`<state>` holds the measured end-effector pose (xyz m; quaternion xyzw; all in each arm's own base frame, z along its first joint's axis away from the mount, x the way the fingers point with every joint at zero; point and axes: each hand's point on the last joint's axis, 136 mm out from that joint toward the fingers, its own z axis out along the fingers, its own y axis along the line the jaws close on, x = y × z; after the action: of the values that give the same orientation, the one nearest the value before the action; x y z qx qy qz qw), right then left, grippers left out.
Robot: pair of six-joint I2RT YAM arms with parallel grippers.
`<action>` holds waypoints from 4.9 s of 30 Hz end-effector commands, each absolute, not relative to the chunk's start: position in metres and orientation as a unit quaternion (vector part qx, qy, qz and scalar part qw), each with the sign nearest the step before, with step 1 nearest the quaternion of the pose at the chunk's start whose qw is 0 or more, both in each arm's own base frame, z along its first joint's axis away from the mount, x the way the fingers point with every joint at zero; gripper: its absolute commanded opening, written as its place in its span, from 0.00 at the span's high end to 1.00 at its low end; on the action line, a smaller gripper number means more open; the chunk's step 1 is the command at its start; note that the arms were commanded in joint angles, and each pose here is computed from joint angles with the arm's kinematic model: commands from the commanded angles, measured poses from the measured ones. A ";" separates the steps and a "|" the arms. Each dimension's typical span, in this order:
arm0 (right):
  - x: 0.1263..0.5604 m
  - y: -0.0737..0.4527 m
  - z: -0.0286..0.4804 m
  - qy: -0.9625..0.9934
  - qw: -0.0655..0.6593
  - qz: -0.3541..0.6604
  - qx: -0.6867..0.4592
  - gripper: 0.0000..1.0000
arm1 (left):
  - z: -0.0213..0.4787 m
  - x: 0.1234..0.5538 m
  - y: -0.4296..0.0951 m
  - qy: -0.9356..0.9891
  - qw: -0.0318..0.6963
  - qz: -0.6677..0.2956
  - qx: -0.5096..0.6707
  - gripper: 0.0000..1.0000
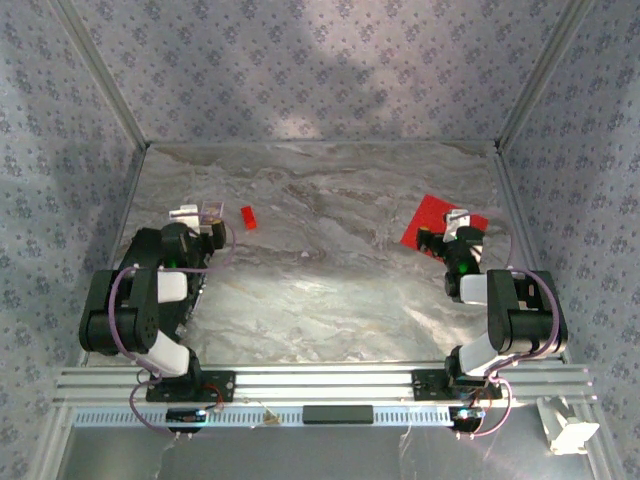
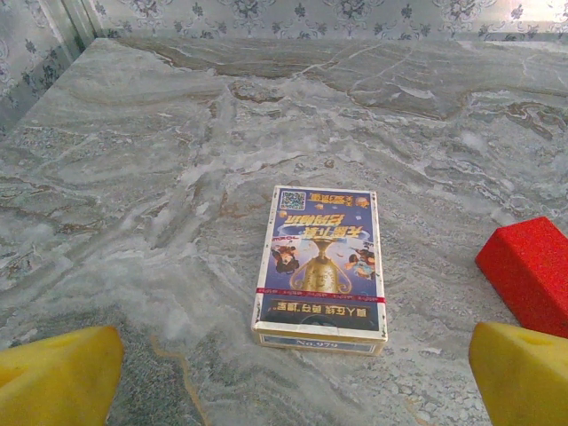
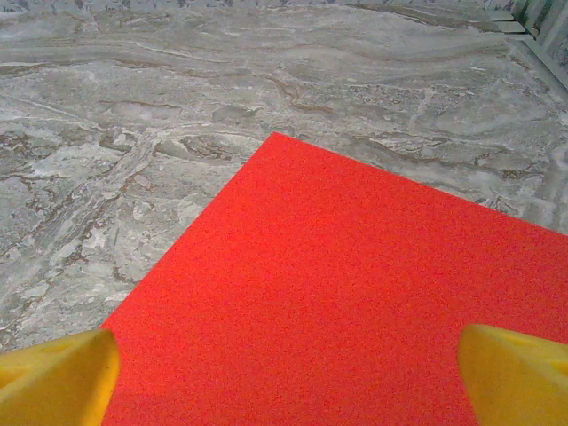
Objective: Fold a paper plane with a square sheet of paper (pick it up from the middle)
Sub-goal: Move the square sheet of paper to the center of the table.
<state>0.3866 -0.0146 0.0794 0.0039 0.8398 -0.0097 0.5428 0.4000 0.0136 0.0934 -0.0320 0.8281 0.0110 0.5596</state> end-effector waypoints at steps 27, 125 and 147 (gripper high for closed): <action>0.408 -0.004 0.105 0.903 0.323 0.161 0.232 0.01 | 0.189 0.368 -0.030 0.858 0.443 -0.183 -0.184 0.00; 0.276 0.276 0.038 0.956 0.109 0.270 -0.020 0.09 | 0.178 0.297 -0.218 0.943 0.291 -0.158 0.002 0.00; 0.288 0.148 0.098 0.927 0.266 0.238 0.112 0.01 | 0.099 0.275 -0.292 0.979 0.150 -0.137 -0.009 0.09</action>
<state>0.2924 0.1609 0.0971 0.0906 0.9293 0.2429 0.2630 0.2798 -0.2846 0.0993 0.0067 0.9751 -0.1452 0.1674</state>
